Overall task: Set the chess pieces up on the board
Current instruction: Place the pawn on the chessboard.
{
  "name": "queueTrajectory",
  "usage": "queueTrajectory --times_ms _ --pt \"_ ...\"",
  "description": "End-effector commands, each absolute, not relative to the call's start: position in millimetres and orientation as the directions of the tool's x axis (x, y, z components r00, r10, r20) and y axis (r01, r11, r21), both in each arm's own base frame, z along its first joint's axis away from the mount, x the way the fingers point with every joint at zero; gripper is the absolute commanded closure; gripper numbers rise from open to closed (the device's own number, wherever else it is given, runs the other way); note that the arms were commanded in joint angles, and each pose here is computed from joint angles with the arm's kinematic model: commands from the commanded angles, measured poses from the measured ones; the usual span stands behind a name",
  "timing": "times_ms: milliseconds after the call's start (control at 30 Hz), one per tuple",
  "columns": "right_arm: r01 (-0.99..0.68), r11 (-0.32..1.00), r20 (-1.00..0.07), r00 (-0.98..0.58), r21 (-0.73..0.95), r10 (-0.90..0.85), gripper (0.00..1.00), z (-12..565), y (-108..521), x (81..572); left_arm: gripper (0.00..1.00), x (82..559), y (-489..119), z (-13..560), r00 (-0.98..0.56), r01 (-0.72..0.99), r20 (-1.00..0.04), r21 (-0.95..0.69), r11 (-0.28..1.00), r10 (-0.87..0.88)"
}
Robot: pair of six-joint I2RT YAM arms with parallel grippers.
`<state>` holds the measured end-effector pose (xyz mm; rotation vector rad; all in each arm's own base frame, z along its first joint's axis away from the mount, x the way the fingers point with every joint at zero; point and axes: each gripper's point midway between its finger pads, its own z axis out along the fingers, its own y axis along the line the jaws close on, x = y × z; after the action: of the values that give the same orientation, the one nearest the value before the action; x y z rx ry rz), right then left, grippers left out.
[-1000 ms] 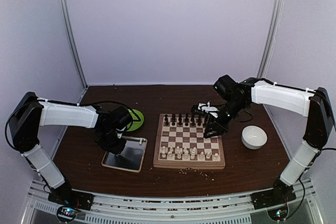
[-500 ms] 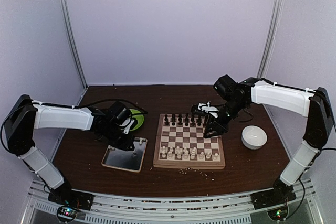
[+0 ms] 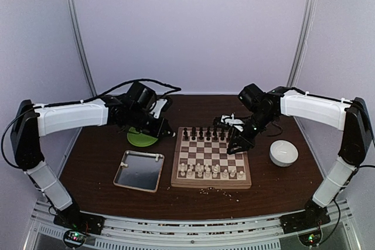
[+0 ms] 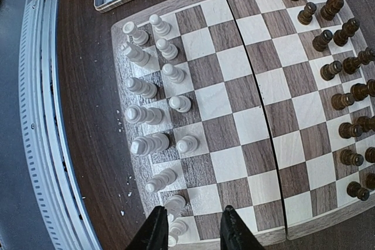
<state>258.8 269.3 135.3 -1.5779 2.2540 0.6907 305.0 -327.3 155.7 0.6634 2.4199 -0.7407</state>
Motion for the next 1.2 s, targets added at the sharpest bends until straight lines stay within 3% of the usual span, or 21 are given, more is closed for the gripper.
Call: queueTrajectory --times_ms 0,367,733,1000,1167 --pt "-0.938 0.28 -0.506 -0.346 0.203 -0.79 0.69 136 267 260 0.96 308 -375 160 -0.659 0.701 -0.625 -0.308 0.643 0.419" --pt "-0.94 0.281 -0.505 -0.342 0.194 -0.793 0.68 136 266 261 0.95 299 -427 108 -0.546 0.81 -0.469 -0.082 0.581 0.694" --pt "-0.94 0.279 -0.503 -0.341 0.196 -0.794 0.68 135 266 260 0.93 298 -431 73 -0.569 0.802 -0.399 -0.076 0.592 0.719" --pt "-0.937 0.28 -0.499 -0.348 0.207 -0.794 0.68 132 267 260 0.84 294 -430 64 -0.569 0.807 -0.371 -0.08 0.585 0.734" --pt "-0.934 0.287 -0.496 -0.357 0.214 -0.792 0.67 131 268 262 0.84 292 -429 56 -0.567 0.813 -0.344 -0.085 0.576 0.749"
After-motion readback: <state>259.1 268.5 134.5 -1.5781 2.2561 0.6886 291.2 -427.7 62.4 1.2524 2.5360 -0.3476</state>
